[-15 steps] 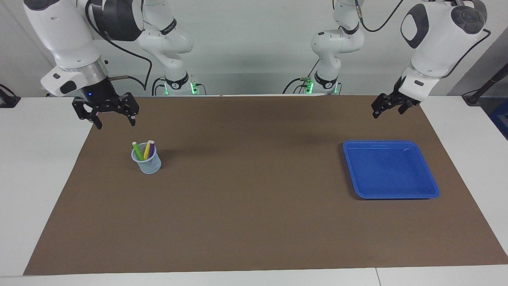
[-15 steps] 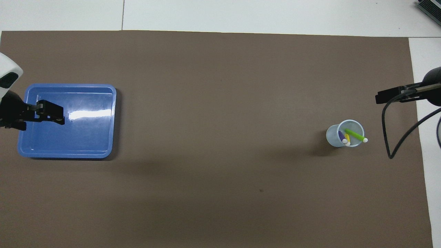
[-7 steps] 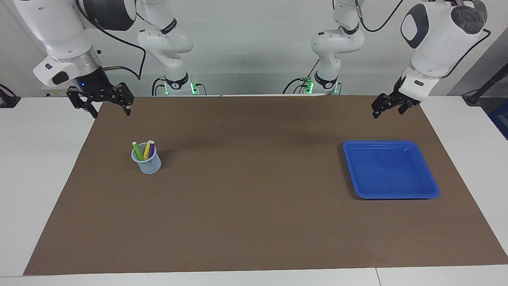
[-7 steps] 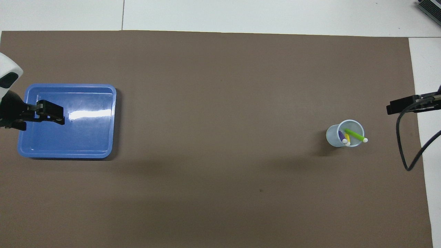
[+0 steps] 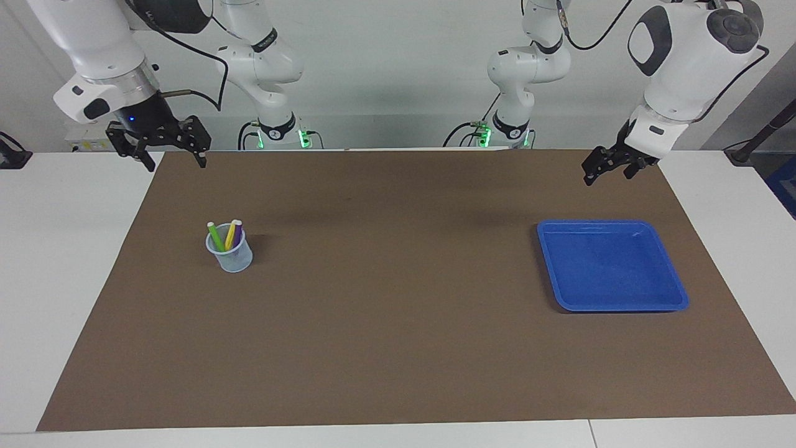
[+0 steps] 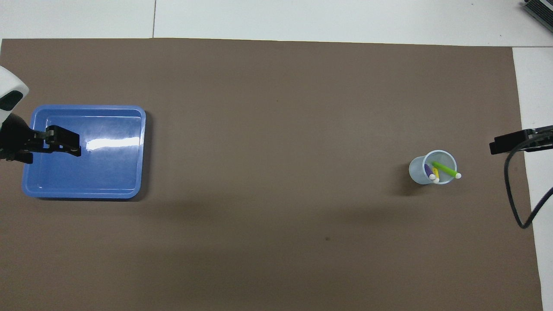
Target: Transfer and insert pens with both arms
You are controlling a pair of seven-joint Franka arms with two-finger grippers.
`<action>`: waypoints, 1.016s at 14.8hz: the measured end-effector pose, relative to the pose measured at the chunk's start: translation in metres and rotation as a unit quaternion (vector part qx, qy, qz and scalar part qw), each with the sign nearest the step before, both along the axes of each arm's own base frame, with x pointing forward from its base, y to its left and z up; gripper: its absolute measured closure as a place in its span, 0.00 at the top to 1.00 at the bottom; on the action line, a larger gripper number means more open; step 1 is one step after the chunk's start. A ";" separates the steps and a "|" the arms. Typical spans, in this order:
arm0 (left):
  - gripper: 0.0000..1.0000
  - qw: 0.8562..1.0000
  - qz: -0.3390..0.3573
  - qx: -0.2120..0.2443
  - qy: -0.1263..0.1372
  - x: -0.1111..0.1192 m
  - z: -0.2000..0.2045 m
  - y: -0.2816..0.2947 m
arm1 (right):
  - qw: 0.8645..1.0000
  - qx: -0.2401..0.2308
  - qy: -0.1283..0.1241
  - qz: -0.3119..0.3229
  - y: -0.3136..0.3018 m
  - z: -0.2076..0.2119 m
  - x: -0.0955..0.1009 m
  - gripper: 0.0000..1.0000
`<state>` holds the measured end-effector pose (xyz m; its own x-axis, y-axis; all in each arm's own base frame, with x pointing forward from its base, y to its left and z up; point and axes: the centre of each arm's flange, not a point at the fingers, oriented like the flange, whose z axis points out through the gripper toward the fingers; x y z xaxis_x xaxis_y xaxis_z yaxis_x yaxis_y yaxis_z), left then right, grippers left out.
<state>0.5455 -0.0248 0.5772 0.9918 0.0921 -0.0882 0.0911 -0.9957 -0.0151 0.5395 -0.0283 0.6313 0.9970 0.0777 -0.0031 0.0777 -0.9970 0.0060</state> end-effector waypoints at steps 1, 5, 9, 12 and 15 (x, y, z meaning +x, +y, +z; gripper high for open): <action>1.00 1.000 0.000 0.000 0.000 0.000 0.000 0.000 | 1.000 0.000 0.004 0.000 0.000 -0.001 -0.001 1.00; 1.00 1.000 0.000 0.000 0.000 0.000 0.000 0.000 | 1.000 0.001 0.016 0.000 0.000 -0.003 -0.003 1.00; 1.00 1.000 0.000 0.000 0.000 0.000 0.000 0.000 | 1.000 0.001 0.022 -0.001 -0.001 -0.004 -0.005 1.00; 1.00 1.000 0.000 0.000 0.000 0.000 0.000 0.000 | 1.000 0.001 0.022 0.000 0.000 -0.004 -0.005 1.00; 1.00 1.000 0.000 0.000 0.000 0.000 0.000 0.000 | 1.000 0.001 0.022 0.000 0.000 -0.004 -0.005 1.00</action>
